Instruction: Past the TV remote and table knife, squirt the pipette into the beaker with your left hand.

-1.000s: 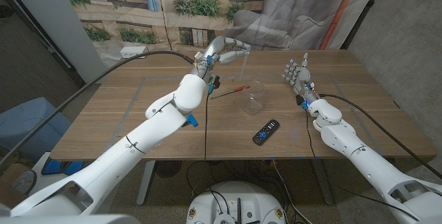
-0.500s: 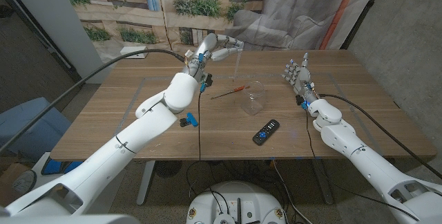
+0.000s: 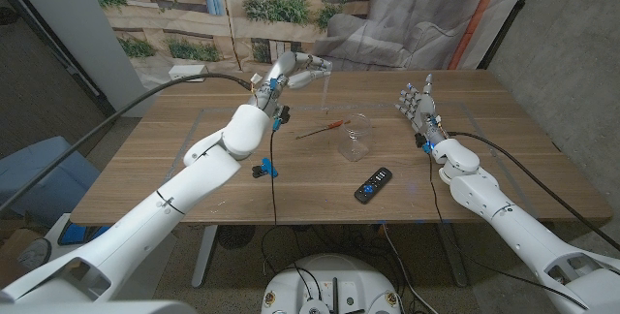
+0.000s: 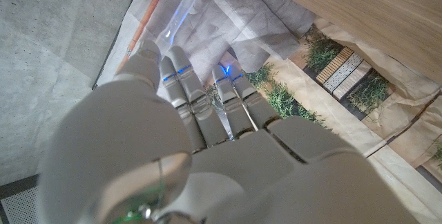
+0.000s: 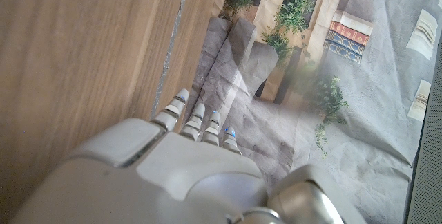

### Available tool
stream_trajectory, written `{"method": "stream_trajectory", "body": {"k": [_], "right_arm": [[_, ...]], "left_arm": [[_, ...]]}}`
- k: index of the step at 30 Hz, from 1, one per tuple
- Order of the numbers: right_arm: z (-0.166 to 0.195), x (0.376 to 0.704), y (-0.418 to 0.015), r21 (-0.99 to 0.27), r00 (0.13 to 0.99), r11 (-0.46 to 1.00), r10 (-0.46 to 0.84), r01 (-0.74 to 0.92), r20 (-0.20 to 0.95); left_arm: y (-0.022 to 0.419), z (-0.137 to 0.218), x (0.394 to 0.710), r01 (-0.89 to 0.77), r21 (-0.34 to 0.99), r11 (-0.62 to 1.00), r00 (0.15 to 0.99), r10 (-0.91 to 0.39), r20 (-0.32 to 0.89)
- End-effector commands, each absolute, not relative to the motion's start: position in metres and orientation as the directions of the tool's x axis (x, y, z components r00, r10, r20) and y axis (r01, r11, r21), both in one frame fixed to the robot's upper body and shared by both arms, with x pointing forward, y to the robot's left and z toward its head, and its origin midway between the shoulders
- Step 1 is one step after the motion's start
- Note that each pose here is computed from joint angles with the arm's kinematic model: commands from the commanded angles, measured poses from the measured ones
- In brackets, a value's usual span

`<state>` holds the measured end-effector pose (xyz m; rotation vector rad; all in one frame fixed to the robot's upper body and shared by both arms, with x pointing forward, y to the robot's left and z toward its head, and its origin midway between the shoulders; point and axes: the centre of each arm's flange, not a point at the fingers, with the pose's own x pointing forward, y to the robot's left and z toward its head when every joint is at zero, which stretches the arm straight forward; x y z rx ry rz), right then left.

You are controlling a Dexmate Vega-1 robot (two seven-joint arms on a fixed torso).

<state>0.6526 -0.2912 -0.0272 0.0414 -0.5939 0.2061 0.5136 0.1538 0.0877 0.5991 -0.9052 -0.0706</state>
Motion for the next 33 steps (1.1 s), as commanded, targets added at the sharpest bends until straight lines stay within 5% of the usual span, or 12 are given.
{"method": "stream_trajectory", "body": {"k": [1, 33], "right_arm": [[-0.027, 0.653, -0.291, -0.02, 0.809, 0.979, 0.181, -0.205, 0.559], [-0.027, 0.653, -0.291, -0.02, 0.809, 0.979, 0.181, -0.205, 0.559]], "left_arm": [[0.166, 0.08, 0.527, -0.186, 0.501, 0.846, 0.628, -0.29, 0.723], [0.19, 0.032, 0.543, -0.214, 0.469, 0.857, 0.615, -0.255, 0.747]]}}
